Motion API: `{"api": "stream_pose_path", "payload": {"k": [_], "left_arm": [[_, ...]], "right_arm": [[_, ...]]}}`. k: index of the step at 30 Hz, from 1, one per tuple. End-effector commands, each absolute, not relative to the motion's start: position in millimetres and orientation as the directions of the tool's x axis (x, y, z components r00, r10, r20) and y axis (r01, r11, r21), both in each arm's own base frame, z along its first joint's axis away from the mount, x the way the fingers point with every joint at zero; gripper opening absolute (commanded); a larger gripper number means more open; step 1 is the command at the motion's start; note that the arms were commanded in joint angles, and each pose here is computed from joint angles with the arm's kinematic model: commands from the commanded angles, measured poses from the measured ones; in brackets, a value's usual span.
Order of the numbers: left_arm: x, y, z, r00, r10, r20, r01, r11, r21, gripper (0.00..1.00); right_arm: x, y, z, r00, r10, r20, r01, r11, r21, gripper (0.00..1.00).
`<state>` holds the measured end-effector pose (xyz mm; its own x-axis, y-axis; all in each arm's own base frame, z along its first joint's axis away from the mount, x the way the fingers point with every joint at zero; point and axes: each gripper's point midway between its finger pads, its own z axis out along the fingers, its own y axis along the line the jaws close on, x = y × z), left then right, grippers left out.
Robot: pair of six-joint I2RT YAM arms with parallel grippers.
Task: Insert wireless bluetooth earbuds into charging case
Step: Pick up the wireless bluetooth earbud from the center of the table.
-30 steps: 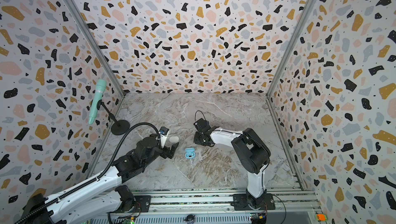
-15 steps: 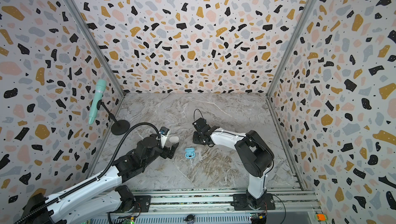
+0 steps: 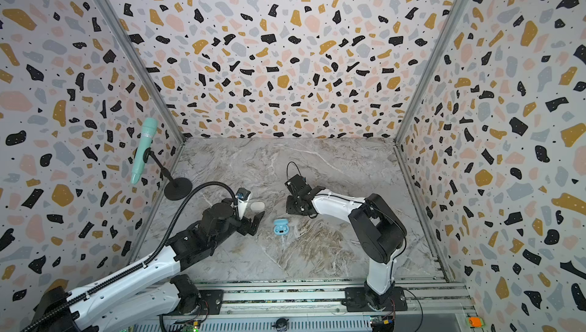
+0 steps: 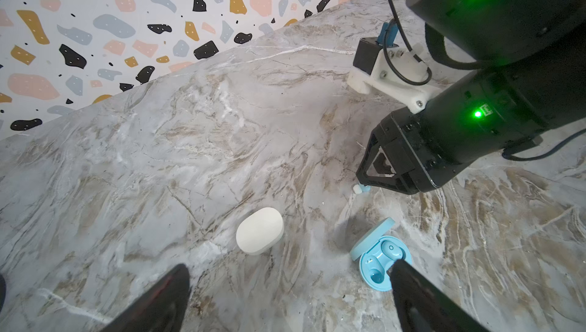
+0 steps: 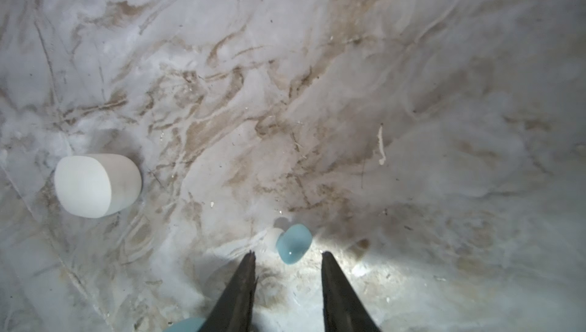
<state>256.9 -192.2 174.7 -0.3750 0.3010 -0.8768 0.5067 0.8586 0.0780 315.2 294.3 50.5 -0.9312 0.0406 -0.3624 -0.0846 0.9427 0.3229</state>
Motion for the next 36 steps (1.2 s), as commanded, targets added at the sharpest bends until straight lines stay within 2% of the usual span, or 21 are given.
{"api": "stream_pose_path", "payload": {"k": [1,9,19,36], "left_arm": [[260,-194,194,-0.337,0.283,-0.898,0.501,0.861,0.083,1.00],[260,-194,194,-0.338,0.283,-0.898,0.502,0.861,0.082,1.00],[260,-194,194,-0.337,0.282,-0.898,0.502,0.861,0.082,1.00],[260,-195,191,-0.344,0.289,-0.893,0.506,0.859,0.083,1.00]], "right_arm": [[316,295,55,-0.937,0.060,-0.345,-0.056,0.947,0.316,0.37],[316,300,43,-0.947,0.048,-0.316,-0.053,0.951,0.304,0.34],[317,300,35,-0.948,0.048,-0.313,-0.049,0.954,0.294,0.24],[319,304,26,-0.949,0.031,-0.315,-0.069,0.950,0.304,0.23]]}}
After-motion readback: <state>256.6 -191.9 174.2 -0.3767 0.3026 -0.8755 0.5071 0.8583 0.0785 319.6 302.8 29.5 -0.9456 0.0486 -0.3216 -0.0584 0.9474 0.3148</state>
